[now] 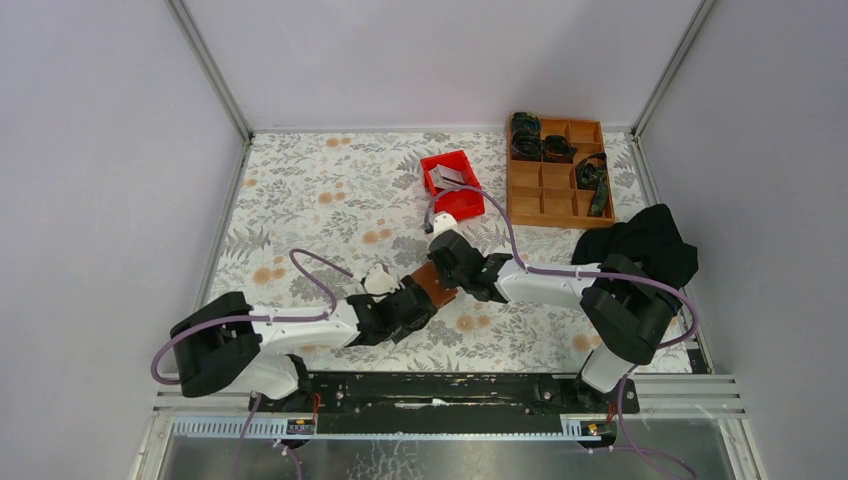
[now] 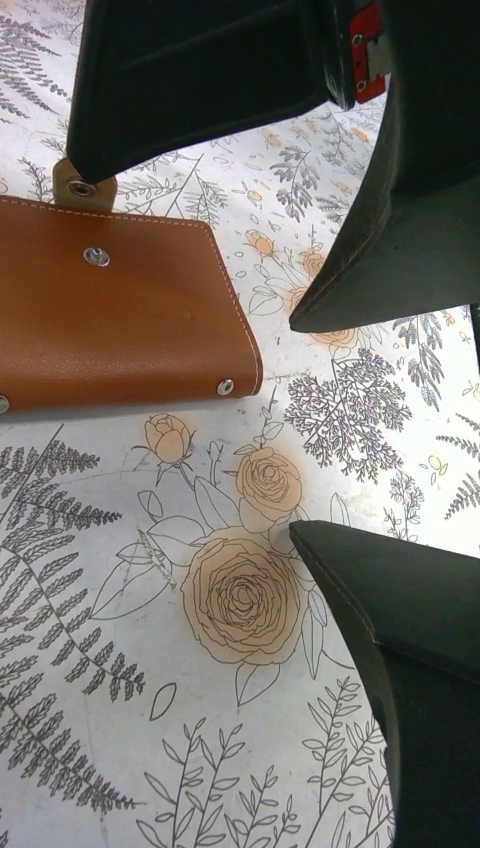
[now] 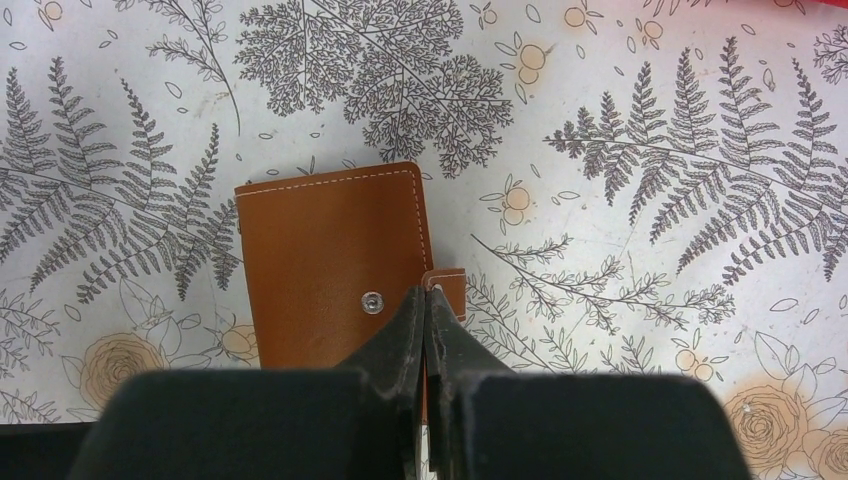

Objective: Put the credit cards into the card holder
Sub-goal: Close the card holder at the center of the board.

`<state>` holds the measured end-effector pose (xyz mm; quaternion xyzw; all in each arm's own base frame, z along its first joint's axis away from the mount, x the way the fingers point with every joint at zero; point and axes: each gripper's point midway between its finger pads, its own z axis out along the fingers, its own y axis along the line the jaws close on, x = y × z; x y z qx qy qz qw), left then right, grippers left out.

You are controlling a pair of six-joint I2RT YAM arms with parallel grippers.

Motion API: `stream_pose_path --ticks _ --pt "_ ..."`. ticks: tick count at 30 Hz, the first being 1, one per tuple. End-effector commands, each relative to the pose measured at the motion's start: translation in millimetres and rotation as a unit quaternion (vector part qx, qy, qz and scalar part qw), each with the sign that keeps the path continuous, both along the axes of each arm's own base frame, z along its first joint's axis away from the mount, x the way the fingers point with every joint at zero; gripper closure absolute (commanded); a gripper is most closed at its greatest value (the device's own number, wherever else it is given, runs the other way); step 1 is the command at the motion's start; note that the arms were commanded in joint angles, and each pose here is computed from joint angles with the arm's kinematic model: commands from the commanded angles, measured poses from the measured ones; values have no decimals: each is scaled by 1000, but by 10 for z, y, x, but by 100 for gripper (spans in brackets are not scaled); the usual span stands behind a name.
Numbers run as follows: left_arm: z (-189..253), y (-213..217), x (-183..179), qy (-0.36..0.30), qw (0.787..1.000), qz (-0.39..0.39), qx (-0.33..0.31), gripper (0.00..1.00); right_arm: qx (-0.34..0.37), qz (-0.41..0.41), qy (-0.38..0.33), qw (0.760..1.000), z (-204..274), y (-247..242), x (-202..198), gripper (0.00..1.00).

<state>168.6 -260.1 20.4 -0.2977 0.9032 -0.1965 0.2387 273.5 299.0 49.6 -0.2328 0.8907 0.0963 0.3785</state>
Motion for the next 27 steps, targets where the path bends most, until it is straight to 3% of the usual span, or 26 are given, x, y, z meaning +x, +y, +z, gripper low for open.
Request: stream_pose_path --ticks 1,15,27 --pt "-555 896 -348 79 978 1 193 21 26 13 -19 999 292 129 23 100" --pt "-635 900 -183 91 976 11 198 19 34 34 -7 999 290 217 -80 100" --pt "-806 892 -292 128 971 -8 203 19 36 45 -5 998 309 283 -121 100"
